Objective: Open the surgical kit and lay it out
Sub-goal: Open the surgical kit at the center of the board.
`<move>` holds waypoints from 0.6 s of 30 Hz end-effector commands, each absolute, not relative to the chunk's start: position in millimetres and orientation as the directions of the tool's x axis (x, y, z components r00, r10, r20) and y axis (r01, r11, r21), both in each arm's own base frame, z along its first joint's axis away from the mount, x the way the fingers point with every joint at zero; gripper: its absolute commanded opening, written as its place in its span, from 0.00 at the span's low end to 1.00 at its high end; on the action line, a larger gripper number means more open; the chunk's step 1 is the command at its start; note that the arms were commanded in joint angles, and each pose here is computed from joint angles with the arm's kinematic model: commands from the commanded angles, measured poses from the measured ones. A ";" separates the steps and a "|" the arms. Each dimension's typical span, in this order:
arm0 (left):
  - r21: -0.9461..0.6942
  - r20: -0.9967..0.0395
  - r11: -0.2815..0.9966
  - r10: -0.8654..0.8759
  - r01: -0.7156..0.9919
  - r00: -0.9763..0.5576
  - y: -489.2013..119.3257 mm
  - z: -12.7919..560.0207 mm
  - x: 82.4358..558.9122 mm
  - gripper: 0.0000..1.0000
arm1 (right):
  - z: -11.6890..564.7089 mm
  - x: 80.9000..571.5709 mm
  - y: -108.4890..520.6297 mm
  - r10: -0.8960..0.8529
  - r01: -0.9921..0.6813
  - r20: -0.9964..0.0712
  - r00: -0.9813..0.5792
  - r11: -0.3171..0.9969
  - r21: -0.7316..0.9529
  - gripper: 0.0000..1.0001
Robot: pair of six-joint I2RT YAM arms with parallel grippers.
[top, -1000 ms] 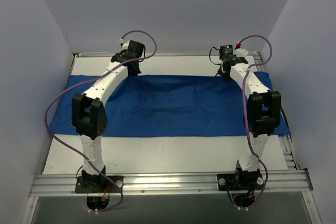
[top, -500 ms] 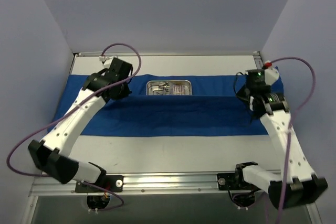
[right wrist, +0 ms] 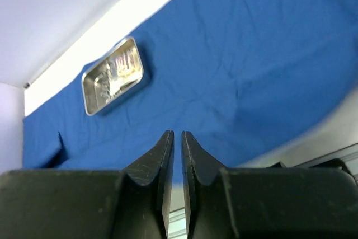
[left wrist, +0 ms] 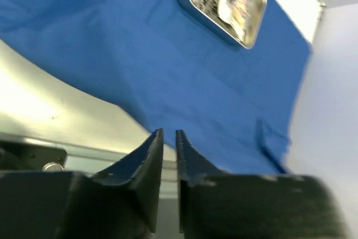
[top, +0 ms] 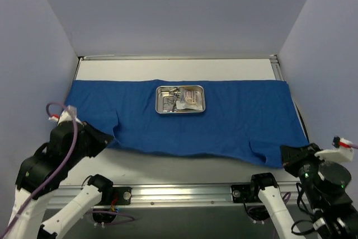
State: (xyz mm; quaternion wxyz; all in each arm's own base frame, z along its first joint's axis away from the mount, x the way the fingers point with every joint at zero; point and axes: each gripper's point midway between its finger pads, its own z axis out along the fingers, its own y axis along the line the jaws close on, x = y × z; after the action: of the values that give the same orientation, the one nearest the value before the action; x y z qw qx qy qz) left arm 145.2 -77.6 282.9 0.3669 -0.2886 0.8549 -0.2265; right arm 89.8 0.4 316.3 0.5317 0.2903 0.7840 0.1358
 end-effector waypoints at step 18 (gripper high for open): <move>-0.491 -0.445 0.813 -0.543 -0.313 -0.712 -95.8 225.3 149.5 0.91 | 238.5 176.2 34.8 0.434 0.273 -0.668 -0.605 0.901 0.338 0.68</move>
State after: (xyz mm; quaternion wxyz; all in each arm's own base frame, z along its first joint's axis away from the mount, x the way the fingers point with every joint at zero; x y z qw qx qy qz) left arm 109.0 -86.0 231.3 0.2862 -0.2852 0.8820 -0.2426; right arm 137.9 24.3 263.1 0.4439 0.2232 0.8597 0.1189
